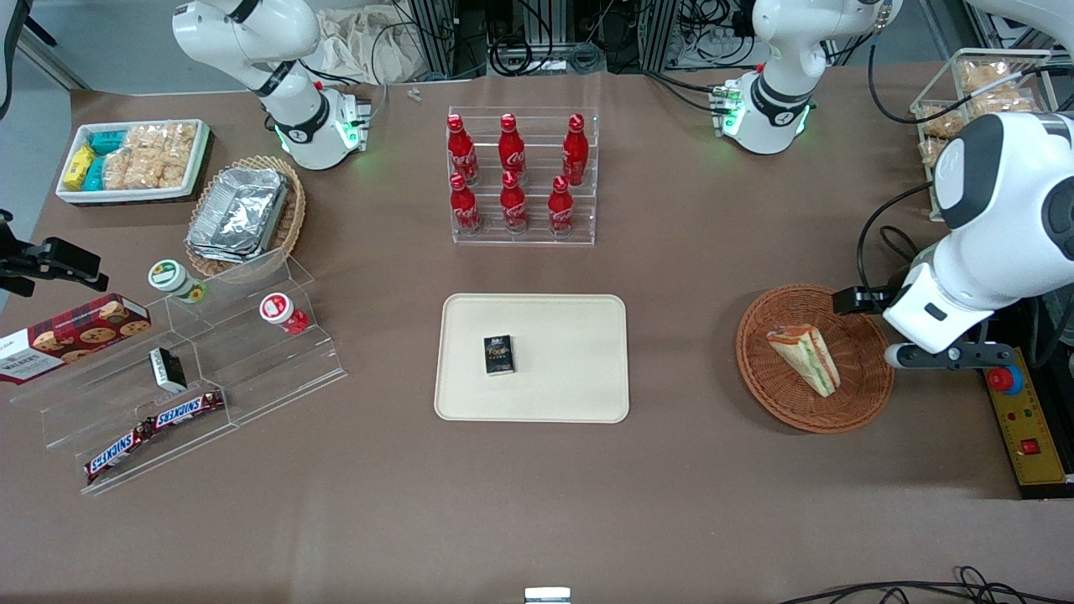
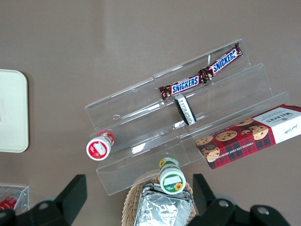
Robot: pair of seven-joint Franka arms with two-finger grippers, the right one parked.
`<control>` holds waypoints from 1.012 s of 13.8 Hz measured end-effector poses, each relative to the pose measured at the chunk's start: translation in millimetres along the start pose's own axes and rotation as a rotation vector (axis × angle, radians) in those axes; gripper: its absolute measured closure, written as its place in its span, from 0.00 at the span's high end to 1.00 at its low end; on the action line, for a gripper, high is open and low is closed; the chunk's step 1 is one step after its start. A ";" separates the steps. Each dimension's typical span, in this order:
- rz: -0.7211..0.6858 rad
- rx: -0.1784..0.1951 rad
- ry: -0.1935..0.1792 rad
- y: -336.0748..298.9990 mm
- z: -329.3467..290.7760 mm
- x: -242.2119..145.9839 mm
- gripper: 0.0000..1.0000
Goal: Place sandwich from basket to tray
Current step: 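Move the left gripper over the sandwich in the wicker basket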
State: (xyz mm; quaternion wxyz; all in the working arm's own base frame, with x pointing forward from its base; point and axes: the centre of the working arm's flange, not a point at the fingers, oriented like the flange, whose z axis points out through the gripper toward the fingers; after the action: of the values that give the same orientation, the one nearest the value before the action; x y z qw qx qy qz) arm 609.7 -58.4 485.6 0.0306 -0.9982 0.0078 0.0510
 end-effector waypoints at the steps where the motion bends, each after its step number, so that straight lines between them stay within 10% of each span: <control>1: 0.000 0.000 -0.003 0.0 1.3 0.8 1.00; 5: -0.041 -0.001 -0.021 -0.4 10.4 2.6 1.00; 14: -0.659 0.033 -0.092 -1.4 87.8 -4.7 1.00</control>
State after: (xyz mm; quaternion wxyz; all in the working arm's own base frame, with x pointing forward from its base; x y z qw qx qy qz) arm 596.2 -51.5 399.0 0.0620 -0.9430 -0.3163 0.0834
